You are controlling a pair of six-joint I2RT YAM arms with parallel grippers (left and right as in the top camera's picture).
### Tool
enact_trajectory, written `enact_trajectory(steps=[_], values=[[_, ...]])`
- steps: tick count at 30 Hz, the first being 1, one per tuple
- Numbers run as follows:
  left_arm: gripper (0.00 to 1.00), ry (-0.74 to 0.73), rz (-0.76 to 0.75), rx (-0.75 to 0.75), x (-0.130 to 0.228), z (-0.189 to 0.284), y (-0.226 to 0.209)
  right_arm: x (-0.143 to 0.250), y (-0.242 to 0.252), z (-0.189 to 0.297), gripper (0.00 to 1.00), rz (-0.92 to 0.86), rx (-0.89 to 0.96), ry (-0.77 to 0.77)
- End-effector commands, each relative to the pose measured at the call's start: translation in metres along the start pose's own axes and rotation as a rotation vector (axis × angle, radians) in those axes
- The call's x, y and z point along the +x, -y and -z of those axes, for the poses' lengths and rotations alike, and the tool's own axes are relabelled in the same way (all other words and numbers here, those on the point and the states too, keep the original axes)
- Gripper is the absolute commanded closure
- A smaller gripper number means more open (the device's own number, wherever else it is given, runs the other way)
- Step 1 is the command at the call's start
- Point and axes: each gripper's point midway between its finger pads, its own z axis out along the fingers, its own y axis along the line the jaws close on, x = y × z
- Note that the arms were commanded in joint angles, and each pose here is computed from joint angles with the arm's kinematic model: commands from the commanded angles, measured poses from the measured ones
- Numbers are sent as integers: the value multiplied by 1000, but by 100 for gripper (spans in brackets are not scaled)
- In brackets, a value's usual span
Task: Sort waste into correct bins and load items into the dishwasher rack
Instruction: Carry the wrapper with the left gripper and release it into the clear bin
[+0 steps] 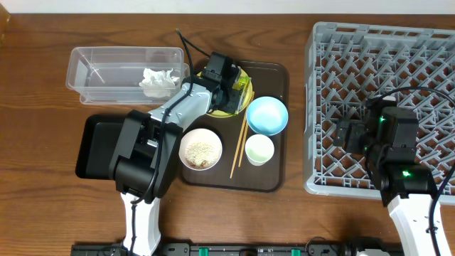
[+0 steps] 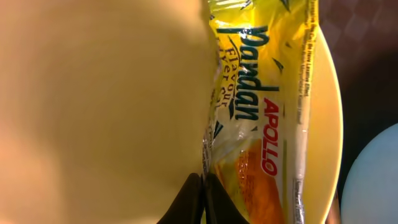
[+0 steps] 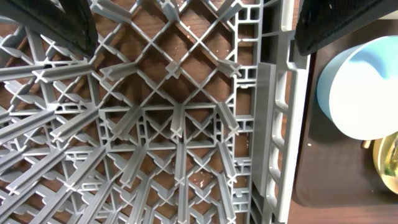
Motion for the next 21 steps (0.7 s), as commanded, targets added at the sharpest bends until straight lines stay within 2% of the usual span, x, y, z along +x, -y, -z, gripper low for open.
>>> enact_trajectory(steps=[1, 7, 12, 16, 21], values=[[94, -24, 1, -17, 5, 1, -6, -9, -5, 5, 1, 17, -14, 24], [94, 43, 32, -30, -13, 40, -19, -9, -5, 5, 1, 17, -14, 24], [94, 159, 74, -55, -38, 95, -41, -9, -5, 5, 1, 17, -14, 24], [94, 270, 133, -131, -53, 146, -78, -9, -5, 5, 1, 17, -14, 24], [94, 324, 257, -243, -49, 181, -135, -9, -5, 5, 1, 18, -14, 24]])
